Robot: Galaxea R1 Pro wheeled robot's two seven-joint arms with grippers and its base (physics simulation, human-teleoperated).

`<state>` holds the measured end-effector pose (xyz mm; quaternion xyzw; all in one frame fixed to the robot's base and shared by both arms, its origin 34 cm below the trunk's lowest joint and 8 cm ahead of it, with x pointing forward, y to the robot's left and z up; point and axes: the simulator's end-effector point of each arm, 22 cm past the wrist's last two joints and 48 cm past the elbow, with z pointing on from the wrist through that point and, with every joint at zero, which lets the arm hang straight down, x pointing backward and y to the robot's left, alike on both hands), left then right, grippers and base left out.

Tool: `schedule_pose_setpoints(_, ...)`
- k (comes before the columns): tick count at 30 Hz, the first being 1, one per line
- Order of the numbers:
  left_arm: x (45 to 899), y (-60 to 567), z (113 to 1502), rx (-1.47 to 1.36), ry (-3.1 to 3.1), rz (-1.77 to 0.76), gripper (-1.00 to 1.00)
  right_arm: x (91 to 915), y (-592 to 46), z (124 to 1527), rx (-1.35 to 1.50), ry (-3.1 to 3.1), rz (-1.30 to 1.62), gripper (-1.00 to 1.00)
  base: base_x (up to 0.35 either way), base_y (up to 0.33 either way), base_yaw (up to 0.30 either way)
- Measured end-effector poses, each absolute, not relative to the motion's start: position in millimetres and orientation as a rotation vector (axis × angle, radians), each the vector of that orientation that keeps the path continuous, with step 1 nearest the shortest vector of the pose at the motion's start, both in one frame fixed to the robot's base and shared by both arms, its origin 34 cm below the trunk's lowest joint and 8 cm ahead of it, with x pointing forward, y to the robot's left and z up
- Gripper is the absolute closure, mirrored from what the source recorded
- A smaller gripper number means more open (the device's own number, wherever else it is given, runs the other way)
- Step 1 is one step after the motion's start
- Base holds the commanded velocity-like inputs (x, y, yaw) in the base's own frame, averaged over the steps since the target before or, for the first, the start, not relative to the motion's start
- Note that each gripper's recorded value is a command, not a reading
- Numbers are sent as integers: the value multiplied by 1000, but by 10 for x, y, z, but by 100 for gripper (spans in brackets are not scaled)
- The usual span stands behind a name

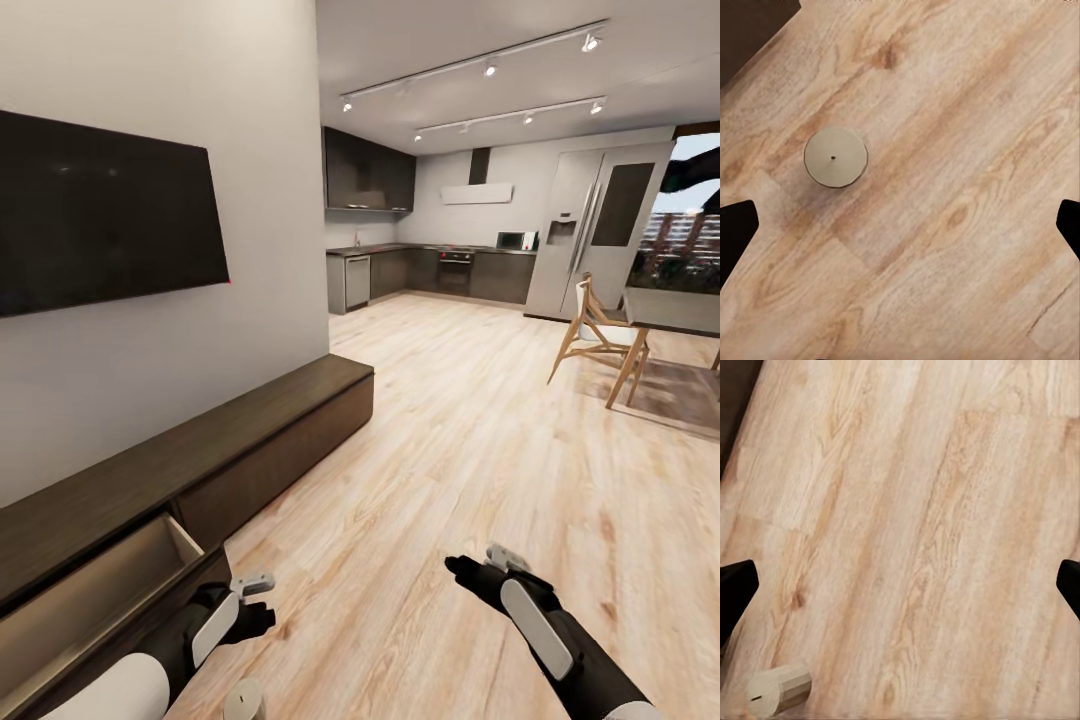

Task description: Place each of the two pumpkins and all three candles from the living room inside a cabinet in the living room (use any cabinet), then make sure every cabinet is closed, and position the cauldron so it is next to a table in the living room.

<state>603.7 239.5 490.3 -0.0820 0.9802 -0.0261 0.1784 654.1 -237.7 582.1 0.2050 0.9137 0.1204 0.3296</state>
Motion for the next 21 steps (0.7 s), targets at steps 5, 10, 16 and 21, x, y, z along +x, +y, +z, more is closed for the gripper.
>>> schedule_pose_setpoints(5,6046,2405,4904,-234,2766,-72,-100,6499,-1977,5980,507,2453,286,-100,1,0,0)
schedule_pose_setpoints(10,6050,2408,4905,-234,2764,-71,-100,6335,-1506,5985,439,2520,201,-100,0,0,0)
schedule_pose_setpoints(16,6050,2404,4904,-236,2763,-74,-100,6256,-1361,5973,385,2536,165,-100,0,0,0)
schedule_pose_setpoints(21,6058,2407,4907,-237,2758,-74,-100,6243,-1344,5969,378,2538,161,-100,0,0,46)
